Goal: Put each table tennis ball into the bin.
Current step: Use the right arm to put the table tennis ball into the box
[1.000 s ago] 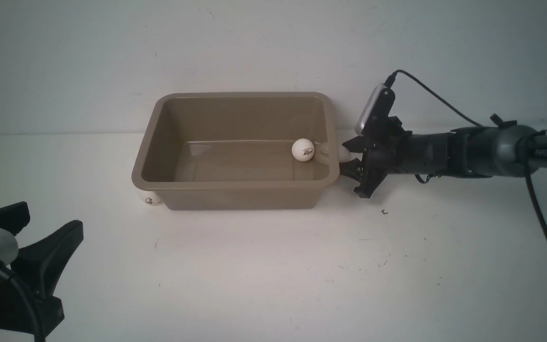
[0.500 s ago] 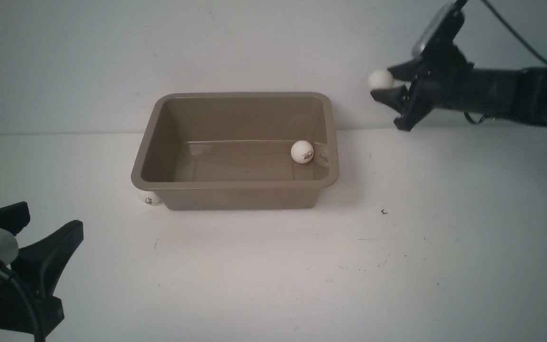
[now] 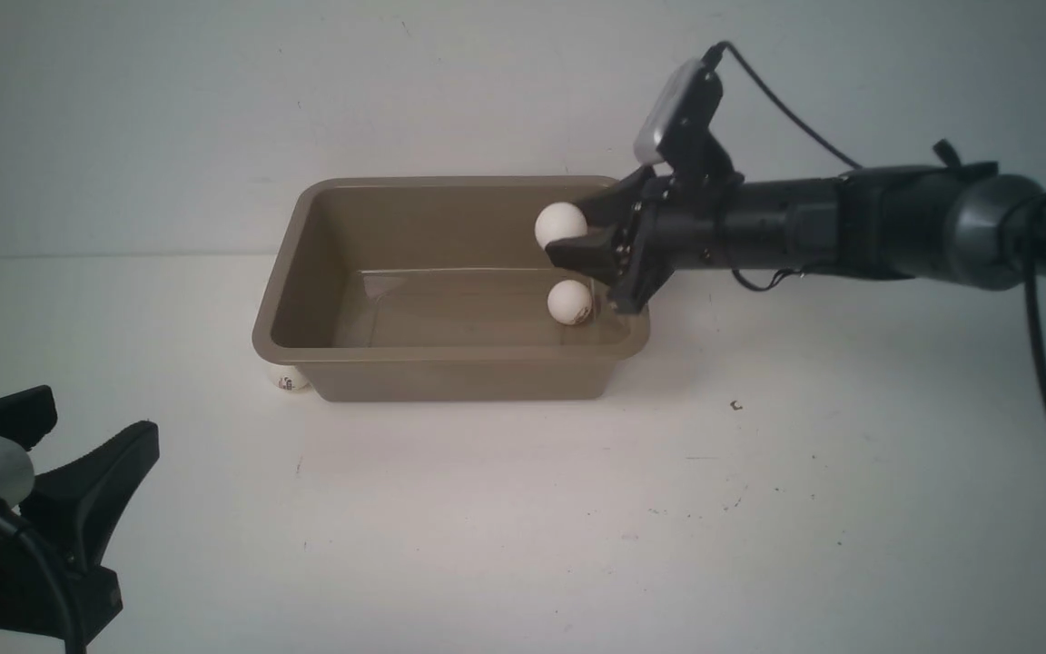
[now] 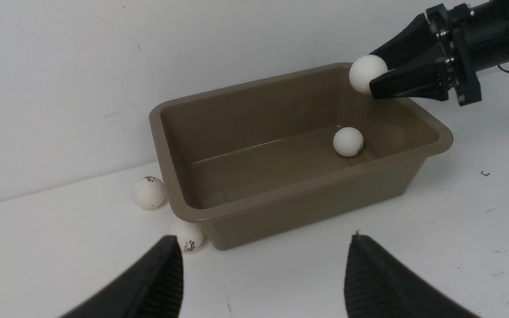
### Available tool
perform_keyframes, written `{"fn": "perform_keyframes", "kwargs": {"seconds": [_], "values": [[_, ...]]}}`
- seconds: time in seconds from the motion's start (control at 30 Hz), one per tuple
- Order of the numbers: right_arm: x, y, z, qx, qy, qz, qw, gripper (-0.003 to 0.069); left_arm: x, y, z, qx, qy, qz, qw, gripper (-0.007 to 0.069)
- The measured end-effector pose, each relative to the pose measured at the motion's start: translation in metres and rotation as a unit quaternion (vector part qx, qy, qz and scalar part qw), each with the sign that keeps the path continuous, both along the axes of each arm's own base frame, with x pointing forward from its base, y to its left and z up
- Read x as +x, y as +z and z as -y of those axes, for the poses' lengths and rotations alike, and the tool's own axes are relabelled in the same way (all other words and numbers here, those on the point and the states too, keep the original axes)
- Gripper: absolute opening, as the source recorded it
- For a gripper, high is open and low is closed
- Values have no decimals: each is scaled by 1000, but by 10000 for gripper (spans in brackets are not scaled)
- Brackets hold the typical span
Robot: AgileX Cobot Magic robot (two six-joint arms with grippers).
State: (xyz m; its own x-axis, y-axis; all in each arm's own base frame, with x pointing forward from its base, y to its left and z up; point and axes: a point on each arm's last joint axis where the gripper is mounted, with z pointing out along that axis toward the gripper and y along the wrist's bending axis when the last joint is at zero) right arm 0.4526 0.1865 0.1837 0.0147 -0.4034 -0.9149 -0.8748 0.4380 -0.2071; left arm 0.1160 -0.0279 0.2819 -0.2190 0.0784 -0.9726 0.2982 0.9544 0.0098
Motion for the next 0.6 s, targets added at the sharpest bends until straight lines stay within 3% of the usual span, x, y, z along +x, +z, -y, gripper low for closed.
{"fn": "perform_keyframes", "kwargs": {"seconds": [0.27,0.37,0.5,0.6], "values": [[1,-11,-4,1,-8,-20,1000,354,-1,-1,1,-1,-8,-5,1000,447],[0,-5,-4,14,-17,-32,999,404,-1,-1,2,-1,-9,-6,1000,447],[-3,30,3,27,-22,-1,999,510,-1,-1,2,-1,-9,-6,1000,447],[-9,85,23,40,-51,53,996,544,-1,-1,2,-1,-9,-6,1000,447]]}}
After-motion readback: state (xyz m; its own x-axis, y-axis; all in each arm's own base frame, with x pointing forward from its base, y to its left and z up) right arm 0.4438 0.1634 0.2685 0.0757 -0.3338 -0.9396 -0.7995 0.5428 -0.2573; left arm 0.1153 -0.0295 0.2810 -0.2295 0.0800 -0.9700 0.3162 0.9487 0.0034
